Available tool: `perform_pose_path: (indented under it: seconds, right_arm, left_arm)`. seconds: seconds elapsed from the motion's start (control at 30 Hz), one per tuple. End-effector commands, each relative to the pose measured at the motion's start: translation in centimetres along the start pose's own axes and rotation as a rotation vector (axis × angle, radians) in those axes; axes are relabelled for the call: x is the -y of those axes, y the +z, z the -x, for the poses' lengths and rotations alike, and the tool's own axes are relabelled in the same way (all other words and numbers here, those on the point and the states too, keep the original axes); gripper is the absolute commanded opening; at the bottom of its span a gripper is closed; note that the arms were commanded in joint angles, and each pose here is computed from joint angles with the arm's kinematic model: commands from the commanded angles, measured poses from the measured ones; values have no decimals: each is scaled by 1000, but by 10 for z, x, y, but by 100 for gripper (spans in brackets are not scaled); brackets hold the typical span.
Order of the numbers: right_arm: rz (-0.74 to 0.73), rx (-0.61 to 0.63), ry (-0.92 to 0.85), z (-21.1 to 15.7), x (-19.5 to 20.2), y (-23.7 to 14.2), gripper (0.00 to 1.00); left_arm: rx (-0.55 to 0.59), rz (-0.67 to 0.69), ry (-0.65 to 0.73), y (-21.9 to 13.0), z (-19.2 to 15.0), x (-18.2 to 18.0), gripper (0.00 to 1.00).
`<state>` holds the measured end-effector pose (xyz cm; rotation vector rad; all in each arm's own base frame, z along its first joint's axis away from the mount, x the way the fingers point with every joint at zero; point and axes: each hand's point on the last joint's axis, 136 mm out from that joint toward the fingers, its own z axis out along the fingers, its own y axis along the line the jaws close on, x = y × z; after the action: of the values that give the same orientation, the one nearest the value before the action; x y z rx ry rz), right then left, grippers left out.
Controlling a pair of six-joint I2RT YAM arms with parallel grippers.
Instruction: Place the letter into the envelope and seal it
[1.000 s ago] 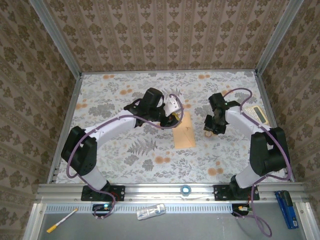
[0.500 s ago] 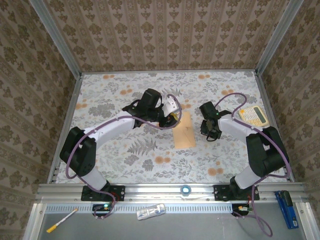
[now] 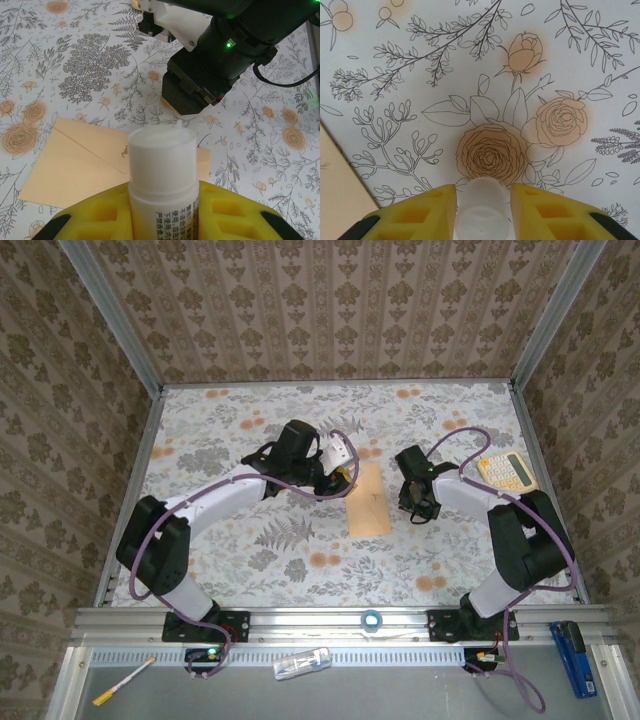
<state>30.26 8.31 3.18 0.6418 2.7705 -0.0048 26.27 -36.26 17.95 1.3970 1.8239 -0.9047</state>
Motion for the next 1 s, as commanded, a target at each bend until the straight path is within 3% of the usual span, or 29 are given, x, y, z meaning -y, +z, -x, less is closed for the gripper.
perform_pose_path:
  seconds: [0.0,0.2,0.5,0.97]
  right_arm:
    - [-34,12,9,0,4,5,38]
    - [-22,0,-8,-1,0,4,41]
    - [20,-107,-48,-6,-10,-5,35]
    - [-8,-211,-94,-12,-7,-7,37]
  left_arm:
    - [57,-11,12,-12,15,6,0]
    - [59,-13,10,-12,15,7,0]
    - [56,-14,8,-13,15,6,0]
    - [53,-14,5,-12,14,5,0]
